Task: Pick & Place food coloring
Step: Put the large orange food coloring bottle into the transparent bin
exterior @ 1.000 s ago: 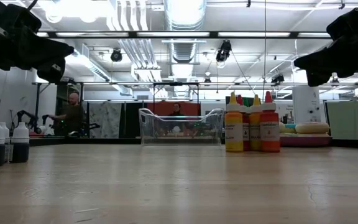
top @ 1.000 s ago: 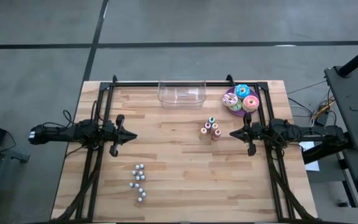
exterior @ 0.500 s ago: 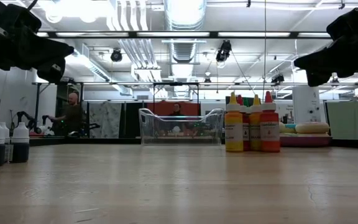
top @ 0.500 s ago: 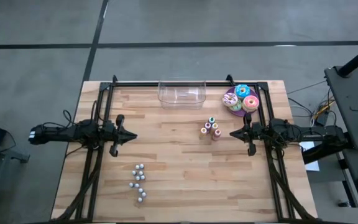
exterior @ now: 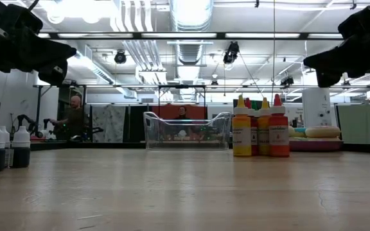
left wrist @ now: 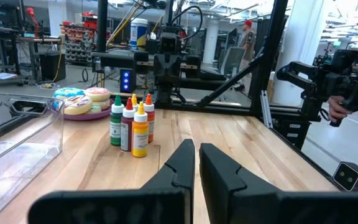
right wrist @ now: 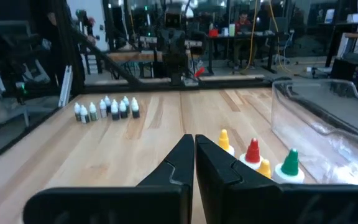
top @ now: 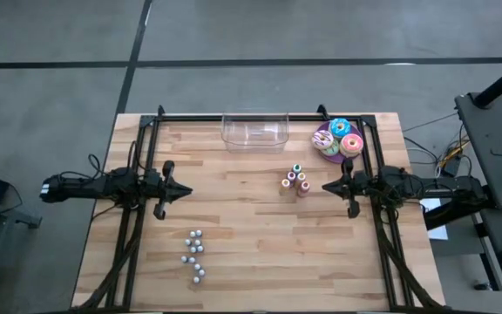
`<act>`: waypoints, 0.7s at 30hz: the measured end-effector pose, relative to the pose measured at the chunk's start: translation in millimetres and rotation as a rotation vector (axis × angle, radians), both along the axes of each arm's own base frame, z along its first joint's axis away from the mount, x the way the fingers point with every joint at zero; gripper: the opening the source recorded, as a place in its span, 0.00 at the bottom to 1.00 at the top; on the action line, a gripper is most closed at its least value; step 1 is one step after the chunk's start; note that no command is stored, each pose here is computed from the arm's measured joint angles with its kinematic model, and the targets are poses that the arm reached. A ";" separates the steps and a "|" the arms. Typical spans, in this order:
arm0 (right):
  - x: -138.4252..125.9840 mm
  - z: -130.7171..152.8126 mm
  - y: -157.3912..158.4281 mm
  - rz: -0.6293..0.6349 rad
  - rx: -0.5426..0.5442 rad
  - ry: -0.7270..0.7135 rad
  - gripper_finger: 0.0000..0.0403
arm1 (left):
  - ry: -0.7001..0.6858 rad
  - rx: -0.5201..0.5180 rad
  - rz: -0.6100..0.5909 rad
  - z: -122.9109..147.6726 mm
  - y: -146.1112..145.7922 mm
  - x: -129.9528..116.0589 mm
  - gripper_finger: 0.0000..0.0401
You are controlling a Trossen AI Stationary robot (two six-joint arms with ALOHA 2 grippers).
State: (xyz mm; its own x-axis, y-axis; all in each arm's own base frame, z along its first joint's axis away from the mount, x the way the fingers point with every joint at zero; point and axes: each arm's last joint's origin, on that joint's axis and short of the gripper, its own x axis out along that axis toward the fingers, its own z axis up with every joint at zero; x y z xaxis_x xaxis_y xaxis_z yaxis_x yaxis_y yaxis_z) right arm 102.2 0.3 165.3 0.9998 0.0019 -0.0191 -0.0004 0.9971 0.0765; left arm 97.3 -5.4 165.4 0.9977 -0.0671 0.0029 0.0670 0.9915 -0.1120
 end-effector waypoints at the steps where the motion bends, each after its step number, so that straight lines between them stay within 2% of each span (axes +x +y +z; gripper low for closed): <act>1: 0.0 1.9 0.0 0.000 0.010 -0.019 0.02 | 0.000 0.000 0.000 0.0 0.0 0.0 0.00; 8: -2.5 23.8 0.0 0.004 0.048 -0.248 0.02 | 0.000 0.000 0.000 -0.1 0.0 0.0 0.00; 18: -22.5 63.8 -0.9 -0.013 0.053 -0.715 0.02 | 0.000 0.000 0.000 0.0 0.0 0.0 0.00; 21: -32.5 74.2 -0.9 -0.027 0.015 -0.864 0.02 | 0.000 0.000 0.000 0.0 0.0 0.0 0.00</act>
